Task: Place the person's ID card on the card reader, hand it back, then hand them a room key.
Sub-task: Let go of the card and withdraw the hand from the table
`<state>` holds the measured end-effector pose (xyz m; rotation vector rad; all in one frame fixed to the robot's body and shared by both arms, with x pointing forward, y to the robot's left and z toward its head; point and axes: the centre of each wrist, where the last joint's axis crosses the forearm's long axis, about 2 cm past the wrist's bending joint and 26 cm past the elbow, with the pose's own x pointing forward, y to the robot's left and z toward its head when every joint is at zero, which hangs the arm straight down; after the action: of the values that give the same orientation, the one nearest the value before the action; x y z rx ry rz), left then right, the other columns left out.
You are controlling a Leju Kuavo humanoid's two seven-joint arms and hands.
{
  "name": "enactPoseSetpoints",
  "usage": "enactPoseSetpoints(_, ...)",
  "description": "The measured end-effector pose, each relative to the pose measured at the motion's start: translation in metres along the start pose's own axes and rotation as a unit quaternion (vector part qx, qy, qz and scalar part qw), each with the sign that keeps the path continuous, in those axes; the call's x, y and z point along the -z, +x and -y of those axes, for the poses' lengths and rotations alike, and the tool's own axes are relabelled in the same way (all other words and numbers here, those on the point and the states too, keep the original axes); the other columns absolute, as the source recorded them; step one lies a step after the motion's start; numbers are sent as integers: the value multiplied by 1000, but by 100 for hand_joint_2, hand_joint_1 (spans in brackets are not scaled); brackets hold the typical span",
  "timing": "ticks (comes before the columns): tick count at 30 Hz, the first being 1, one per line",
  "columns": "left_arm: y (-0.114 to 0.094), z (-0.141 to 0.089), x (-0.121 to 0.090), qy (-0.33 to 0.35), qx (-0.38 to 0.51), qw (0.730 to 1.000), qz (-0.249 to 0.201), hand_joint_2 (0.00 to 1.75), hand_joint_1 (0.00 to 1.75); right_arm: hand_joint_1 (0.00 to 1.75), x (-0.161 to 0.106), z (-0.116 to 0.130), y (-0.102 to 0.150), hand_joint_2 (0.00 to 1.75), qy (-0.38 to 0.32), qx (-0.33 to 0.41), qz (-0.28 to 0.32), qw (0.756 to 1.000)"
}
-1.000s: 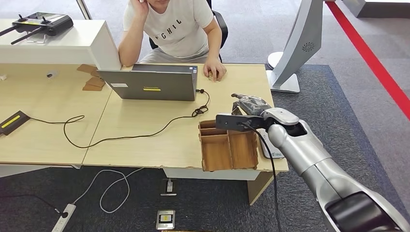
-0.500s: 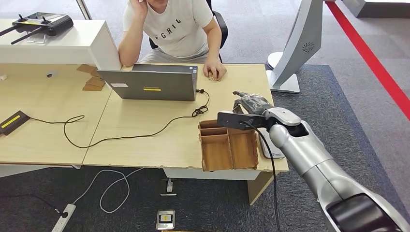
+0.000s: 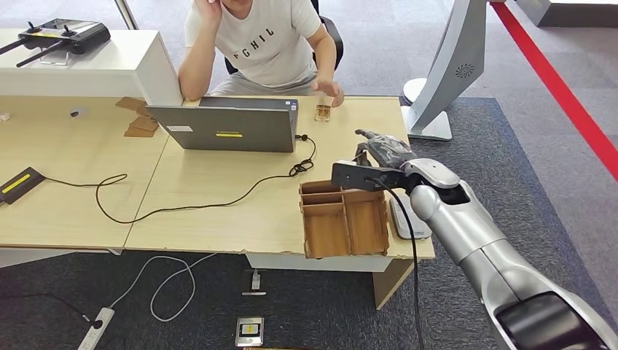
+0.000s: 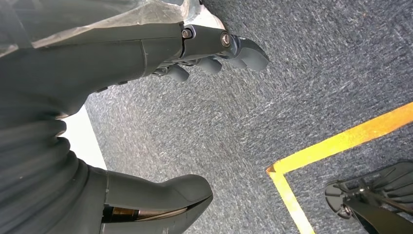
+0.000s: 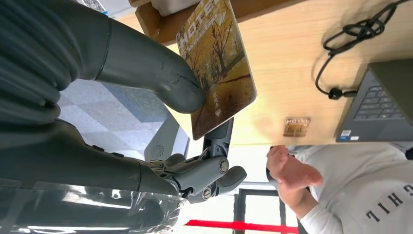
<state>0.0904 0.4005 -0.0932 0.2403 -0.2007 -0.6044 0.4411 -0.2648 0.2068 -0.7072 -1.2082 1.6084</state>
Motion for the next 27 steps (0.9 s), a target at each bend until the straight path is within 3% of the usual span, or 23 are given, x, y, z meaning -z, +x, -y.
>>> enactPoseSetpoints(12,2,4,0,-4,-3,1000,2,175,0,175,-1,13,1,175,-58,10,23,998)
enactPoseSetpoints(27,5,10,0,-8,-4,1000,3,175,0,175,2,56,8,175,-124,10,44,991)
